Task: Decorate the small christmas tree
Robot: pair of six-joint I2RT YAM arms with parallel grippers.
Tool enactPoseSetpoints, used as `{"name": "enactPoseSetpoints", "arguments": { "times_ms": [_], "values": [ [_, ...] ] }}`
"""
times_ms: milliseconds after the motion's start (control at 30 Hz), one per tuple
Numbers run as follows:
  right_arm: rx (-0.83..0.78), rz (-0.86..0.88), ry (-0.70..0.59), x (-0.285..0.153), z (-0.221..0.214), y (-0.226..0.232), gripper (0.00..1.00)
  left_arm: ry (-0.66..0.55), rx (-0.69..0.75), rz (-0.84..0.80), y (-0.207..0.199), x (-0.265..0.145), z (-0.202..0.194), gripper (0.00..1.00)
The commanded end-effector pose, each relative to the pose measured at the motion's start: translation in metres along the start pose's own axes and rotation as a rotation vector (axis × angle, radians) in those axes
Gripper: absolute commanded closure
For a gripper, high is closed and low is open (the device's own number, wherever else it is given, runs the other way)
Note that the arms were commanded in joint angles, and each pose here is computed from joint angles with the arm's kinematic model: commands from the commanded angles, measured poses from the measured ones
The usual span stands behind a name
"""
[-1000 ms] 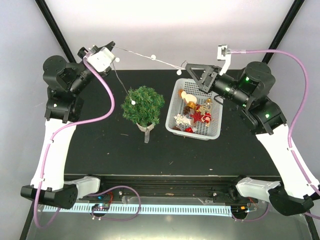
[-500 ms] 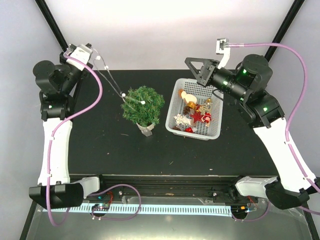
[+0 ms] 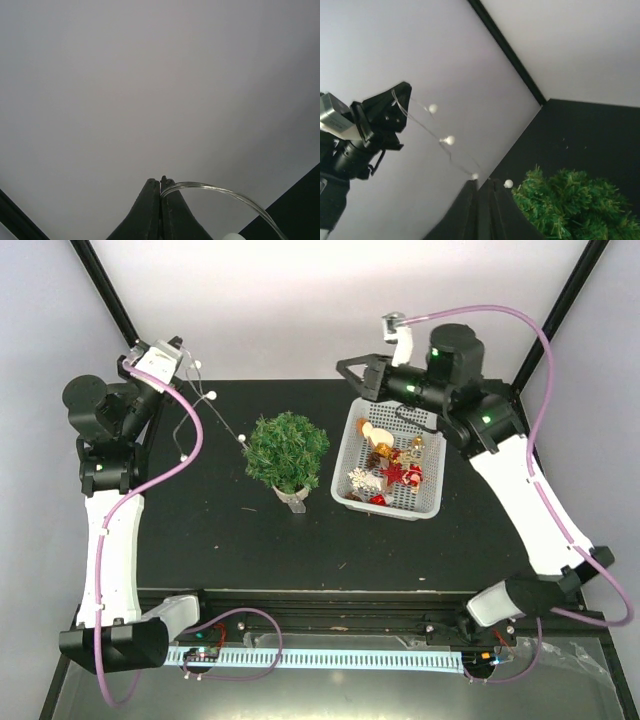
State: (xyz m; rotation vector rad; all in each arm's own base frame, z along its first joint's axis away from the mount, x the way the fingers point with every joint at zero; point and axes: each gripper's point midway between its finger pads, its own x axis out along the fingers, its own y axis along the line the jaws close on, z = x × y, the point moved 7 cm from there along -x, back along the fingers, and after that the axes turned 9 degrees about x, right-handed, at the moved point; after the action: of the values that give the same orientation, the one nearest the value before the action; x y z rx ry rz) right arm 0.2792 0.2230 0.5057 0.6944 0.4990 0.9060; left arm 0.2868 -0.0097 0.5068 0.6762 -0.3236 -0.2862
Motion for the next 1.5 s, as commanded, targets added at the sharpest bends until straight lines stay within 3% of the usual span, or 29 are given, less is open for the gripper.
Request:
{"name": "enactPoseSetpoints", "arguments": {
  "times_ms": [0, 233, 467, 633, 767, 1000, 1467],
  "values": [
    [-0.103, 0.033, 0.17, 0.017, -0.023, 0.02, 0.84, -0.041, 0.024, -0.029, 0.002, -0.002, 0.009, 0.98],
    [-0.156, 0.101, 0.342, 0.065, -0.063, 0.043, 0.55, -0.058, 0.007, -0.073, 0.002, 0.001, 0.014, 0.99],
    [-0.102, 0.136, 0.369, 0.1, -0.086, 0.037, 0.34, -0.093, -0.008, -0.104, 0.004, 0.001, 0.024, 0.98],
    [-0.041, 0.17, 0.354, 0.122, -0.097, 0.028, 0.35, -0.113, -0.013, -0.137, 0.002, -0.001, 0.031, 0.98],
    [-0.059, 0.196, 0.384, 0.142, -0.114, 0.041, 0.4, -0.114, -0.015, -0.136, 0.003, -0.002, 0.033, 0.99],
    [-0.068, 0.188, 0.426, 0.169, -0.143, 0.053, 0.4, -0.117, -0.025, -0.145, 0.003, -0.003, 0.036, 0.98],
    [-0.065, 0.109, 0.347, 0.21, -0.147, 0.038, 0.37, -0.15, -0.037, -0.169, 0.003, -0.014, 0.053, 0.98]
  ]
}}
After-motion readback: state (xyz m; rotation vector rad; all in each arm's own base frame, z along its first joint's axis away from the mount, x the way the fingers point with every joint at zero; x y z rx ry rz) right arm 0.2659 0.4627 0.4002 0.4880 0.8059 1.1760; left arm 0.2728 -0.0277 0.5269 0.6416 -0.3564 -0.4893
